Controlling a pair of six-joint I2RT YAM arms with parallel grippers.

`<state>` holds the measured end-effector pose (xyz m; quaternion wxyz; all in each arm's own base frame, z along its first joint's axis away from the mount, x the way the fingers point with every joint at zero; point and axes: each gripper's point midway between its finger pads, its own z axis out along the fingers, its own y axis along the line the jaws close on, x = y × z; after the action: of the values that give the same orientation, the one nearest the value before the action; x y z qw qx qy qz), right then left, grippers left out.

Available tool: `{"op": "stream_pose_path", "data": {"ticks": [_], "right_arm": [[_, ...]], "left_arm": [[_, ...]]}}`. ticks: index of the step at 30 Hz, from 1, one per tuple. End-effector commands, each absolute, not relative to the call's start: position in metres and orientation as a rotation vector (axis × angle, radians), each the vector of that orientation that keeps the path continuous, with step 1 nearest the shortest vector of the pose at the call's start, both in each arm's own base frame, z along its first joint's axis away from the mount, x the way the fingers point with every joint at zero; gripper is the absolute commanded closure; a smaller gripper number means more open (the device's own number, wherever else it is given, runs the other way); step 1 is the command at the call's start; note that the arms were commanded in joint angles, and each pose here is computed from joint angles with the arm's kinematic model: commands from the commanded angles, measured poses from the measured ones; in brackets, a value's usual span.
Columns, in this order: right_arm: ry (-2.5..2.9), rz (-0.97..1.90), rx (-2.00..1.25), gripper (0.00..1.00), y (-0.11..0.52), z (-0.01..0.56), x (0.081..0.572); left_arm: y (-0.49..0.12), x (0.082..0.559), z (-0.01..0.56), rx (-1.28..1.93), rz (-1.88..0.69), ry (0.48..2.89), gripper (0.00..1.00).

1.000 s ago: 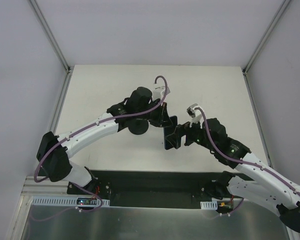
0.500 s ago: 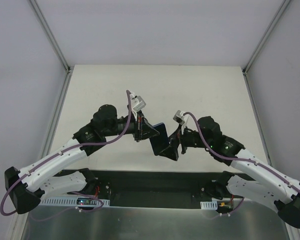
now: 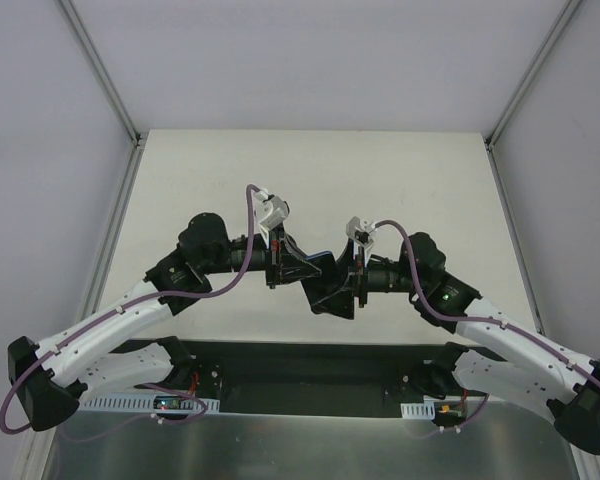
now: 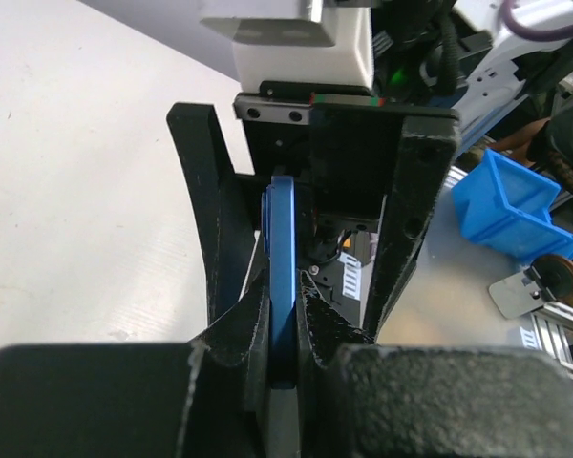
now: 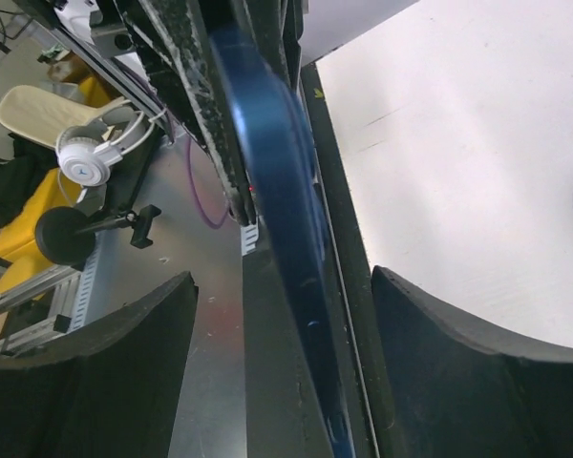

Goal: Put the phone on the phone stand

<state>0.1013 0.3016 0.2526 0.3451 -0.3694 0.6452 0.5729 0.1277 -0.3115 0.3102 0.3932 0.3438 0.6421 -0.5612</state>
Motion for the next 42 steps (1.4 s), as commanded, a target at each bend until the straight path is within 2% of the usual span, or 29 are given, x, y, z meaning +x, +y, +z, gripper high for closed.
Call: {"op": "stream_pose_path", "data": {"ticks": [1,2,5,7,9,10,11,14,15,16,20,25,28,29,30,32,36,40,42], "right_arm": [[1.523,1.57,-0.994,0.29,0.306,0.279,0.092],[1.523,1.571,-0.997,0.37,0.306,0.278,0.091],[1.52,1.583,-1.003,0.49,0.305,0.276,0.088],[1.51,1.581,-0.998,0.5,0.302,0.277,0.086],[1.508,1.581,-0.989,0.56,0.3,0.275,0.085],[1.499,1.583,-0.982,0.62,0.299,0.276,0.084],[1.502,1.586,-0.977,0.76,0.298,0.275,0.084],[1.485,1.617,-0.961,0.99,0.299,0.281,0.082],[1.485,1.609,-0.94,0.99,0.3,0.283,0.086],[1.494,1.611,-0.922,0.99,0.301,0.284,0.088],[1.464,1.622,-0.864,0.99,0.302,0.293,0.093],[1.433,1.633,-0.852,0.99,0.303,0.301,0.094],[1.421,1.634,-0.842,0.99,0.303,0.303,0.094],[1.421,1.633,-0.84,0.99,0.303,0.303,0.094],[1.425,1.631,-0.837,0.99,0.303,0.302,0.095],[1.431,1.633,-0.837,0.99,0.303,0.3,0.095],[1.432,1.638,-0.837,0.99,0.302,0.298,0.093],[1.438,1.645,-0.847,0.99,0.303,0.296,0.092],[1.439,1.655,-0.859,0.99,0.304,0.295,0.091]], "left_arm": [[-0.313,0.113,0.357,0.909,-1.52,1.389,1.0],[-0.313,0.112,0.358,0.908,-1.524,1.386,1.0],[-0.311,0.109,0.36,0.932,-1.518,1.372,1.0],[-0.309,0.107,0.36,0.945,-1.51,1.381,1.0],[-0.307,0.106,0.362,0.954,-1.51,1.377,1.0],[-0.306,0.104,0.361,0.959,-1.52,1.375,1.0],[-0.307,0.1,0.361,0.971,-1.543,1.376,1.0],[-0.31,0.098,0.358,0.974,-1.584,1.408,1.0],[-0.311,0.098,0.357,0.976,-1.595,1.419,0.98],[-0.311,0.097,0.358,0.979,-1.605,1.422,0.85],[-0.315,0.098,0.356,0.967,-1.632,1.459,0.69],[-0.315,0.094,0.353,0.993,-1.655,1.478,0.57],[-0.315,0.093,0.349,1.006,-1.658,1.496,0.56],[-0.315,0.092,0.35,1.006,-1.658,1.495,0.59],[-0.315,0.093,0.35,1.002,-1.657,1.496,0.7],[-0.316,0.092,0.349,1.01,-1.663,1.501,0.75],[-0.319,0.091,0.352,1.038,-1.693,1.503,0.73],[-0.321,0.093,0.356,1.022,-1.699,1.491,0.64],[-0.321,0.093,0.362,1.014,-1.708,1.467,0.64]]}}
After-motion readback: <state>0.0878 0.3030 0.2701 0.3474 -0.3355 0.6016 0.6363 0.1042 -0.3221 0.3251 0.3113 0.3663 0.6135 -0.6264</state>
